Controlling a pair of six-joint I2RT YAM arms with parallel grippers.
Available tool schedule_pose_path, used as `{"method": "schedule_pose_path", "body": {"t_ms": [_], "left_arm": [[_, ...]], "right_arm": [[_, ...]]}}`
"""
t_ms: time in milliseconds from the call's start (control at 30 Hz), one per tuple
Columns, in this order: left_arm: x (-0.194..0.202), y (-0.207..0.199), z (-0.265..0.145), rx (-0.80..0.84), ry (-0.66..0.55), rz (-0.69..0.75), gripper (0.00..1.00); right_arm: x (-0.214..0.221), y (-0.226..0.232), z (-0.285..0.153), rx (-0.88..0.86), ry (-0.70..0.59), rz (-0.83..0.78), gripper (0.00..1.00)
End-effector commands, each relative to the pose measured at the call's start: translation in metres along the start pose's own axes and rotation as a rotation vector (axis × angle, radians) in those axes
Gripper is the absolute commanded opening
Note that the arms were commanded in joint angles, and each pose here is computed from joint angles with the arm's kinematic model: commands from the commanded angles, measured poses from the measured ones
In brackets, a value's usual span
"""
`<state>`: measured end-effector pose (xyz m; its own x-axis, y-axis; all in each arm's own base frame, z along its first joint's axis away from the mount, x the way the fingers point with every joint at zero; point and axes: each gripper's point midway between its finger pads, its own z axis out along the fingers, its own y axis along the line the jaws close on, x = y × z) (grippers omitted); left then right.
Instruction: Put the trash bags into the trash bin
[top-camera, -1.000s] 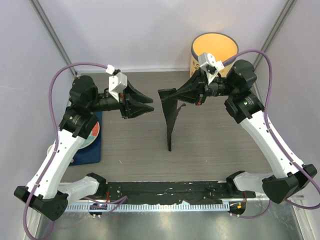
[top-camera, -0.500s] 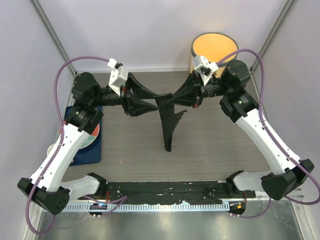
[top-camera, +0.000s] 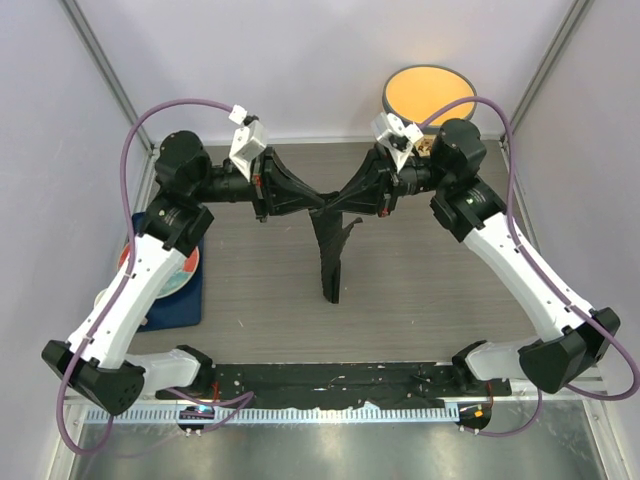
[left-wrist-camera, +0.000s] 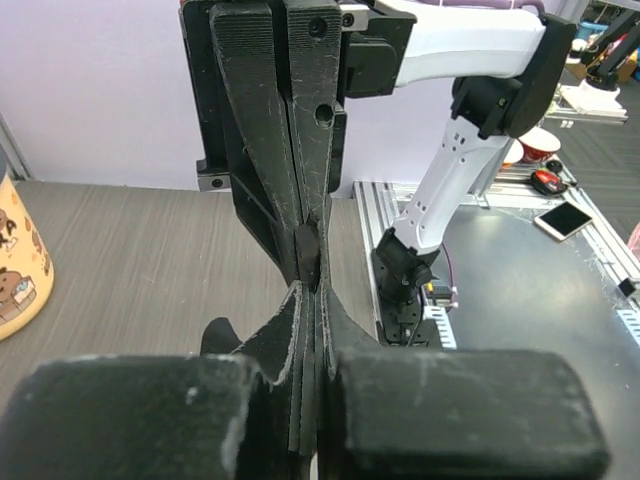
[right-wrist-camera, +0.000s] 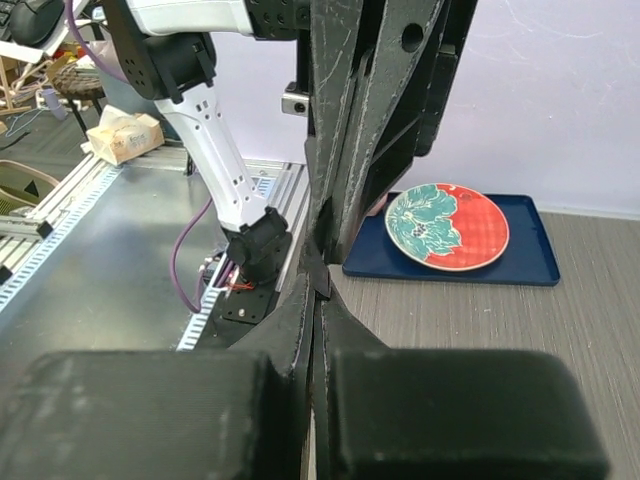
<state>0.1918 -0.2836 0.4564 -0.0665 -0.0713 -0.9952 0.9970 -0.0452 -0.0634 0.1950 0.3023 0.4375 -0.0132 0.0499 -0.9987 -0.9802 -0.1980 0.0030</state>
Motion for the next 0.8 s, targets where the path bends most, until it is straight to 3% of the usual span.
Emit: {"method": "schedule_pose_path", "body": {"t_ms": [0, 67, 100, 133, 167, 233, 267, 333, 500, 767], "left_arm": [[0.0, 0.011, 0.001, -0.082, -0.002, -0.089, 0.0], [0.01, 0.029, -0.001, -0.214, -0.024, -0.206, 0.0], [0.01, 0.058, -0.008, -0.386, -0.077, -0.251, 0.0], [0.008, 0.065, -0.01, -0.445, -0.133, -0.348, 0.0], [0.014, 0.075, -0.013, -0.496, -0.163, -0.388, 0.0], [0.019, 0.104, -0.024, -0.671, -0.24, -0.515, 0.0], [0.025, 0.111, -0.028, -0.729, -0.24, -0.561, 0.0], [0.034, 0.13, -0.034, -0.839, -0.266, -0.637, 0.0], [0.054, 0.141, -0.031, -0.924, -0.21, -0.766, 0.0], [0.049, 0.138, -0.022, -0.854, -0.237, -0.759, 0.0]], "right_arm": [[-0.003, -0.013, 0.001, 0.053, -0.008, -0.025, 0.01], [0.008, -0.038, -0.004, 0.196, 0.018, -0.02, 0.13], [0.014, -0.049, -0.008, 0.26, 0.033, -0.011, 0.25], [0.026, -0.056, -0.012, 0.308, 0.07, 0.015, 0.46], [0.029, -0.073, -0.021, 0.42, 0.087, 0.009, 0.53], [0.042, -0.078, -0.028, 0.484, 0.122, 0.044, 0.65], [0.042, -0.079, -0.033, 0.522, 0.129, 0.04, 0.8], [0.054, -0.077, -0.036, 0.534, 0.145, 0.069, 0.93], [0.069, -0.094, -0.04, 0.62, 0.153, 0.104, 0.94], [0.074, -0.121, -0.024, 0.599, 0.084, 0.053, 0.94]]}}
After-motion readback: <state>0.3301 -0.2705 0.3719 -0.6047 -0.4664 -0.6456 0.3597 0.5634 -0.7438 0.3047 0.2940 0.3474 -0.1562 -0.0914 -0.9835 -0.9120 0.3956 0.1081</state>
